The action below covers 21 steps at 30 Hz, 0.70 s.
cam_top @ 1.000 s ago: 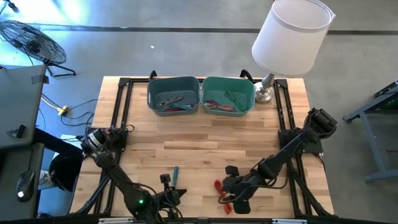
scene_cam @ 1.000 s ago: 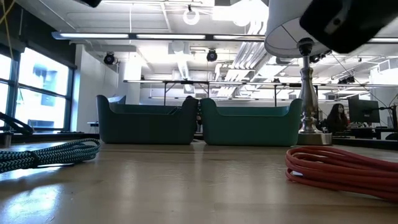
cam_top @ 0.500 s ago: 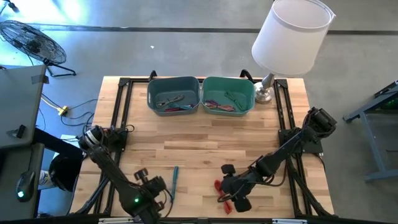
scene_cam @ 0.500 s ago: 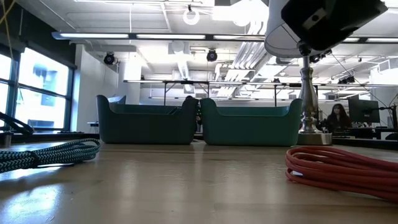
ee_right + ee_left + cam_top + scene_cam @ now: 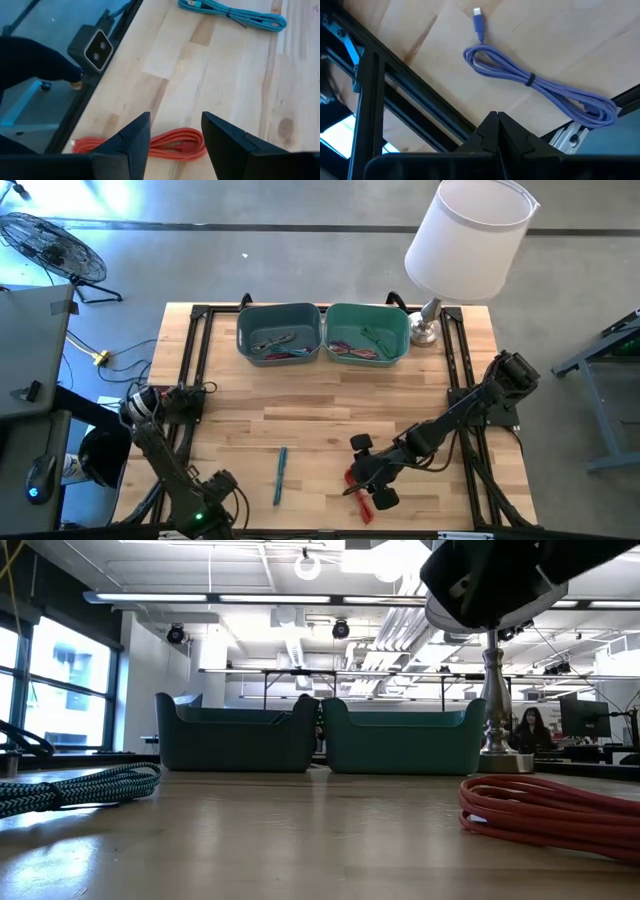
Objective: Pick & Place USB Port
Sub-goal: Put the purple USB cable into the green bin
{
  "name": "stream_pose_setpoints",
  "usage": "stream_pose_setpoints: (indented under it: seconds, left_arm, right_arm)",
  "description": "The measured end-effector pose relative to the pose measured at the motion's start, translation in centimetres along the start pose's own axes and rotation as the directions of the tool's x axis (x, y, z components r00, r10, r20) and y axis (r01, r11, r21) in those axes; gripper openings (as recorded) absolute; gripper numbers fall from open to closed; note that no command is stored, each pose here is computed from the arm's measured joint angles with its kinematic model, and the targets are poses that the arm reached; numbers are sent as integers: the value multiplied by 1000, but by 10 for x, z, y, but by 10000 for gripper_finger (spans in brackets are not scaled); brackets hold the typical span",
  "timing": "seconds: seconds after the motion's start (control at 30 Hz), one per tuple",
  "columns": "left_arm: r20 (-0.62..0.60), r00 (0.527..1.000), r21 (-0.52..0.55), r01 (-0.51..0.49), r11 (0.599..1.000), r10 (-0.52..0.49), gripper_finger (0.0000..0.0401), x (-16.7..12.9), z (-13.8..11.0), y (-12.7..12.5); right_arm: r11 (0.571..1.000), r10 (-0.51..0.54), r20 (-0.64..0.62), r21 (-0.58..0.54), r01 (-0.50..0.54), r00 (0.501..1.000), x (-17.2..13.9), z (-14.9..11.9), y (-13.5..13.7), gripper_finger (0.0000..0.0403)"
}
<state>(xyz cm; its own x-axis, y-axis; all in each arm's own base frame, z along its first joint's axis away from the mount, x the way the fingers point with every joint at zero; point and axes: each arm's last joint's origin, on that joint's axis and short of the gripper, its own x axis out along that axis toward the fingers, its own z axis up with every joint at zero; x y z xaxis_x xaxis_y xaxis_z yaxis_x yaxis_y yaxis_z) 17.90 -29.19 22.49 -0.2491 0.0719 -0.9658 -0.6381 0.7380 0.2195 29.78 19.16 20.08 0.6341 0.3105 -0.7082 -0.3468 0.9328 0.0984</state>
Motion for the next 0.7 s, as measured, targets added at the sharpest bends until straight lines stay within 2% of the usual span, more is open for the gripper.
stream_pose_setpoints:
  seconds: [0.17, 0.27, 0.5, 0.7]
  left_arm:
    - [0, 1000, 23, 25, 999, -25, 3, 4, -1, -6]
    - [36, 999, 46, 39, 998, -41, 20, 4, 0, -7]
    - [43, 999, 51, 31, 998, -33, 100, 9, 1, -7]
    - [-18, 995, -8, 93, 996, -93, 169, 27, 4, -14]
  right_arm:
    - [1000, -1, -9, -29, 0, 1000, 0, -1, 0, 168]
    - [1000, -1, -12, -29, 0, 1000, 0, -1, 0, 168]
    - [1000, -2, -14, -28, 2, 1000, 0, -1, 0, 168]
    - [1000, -13, -11, -20, 12, 1000, 0, -1, 0, 168]
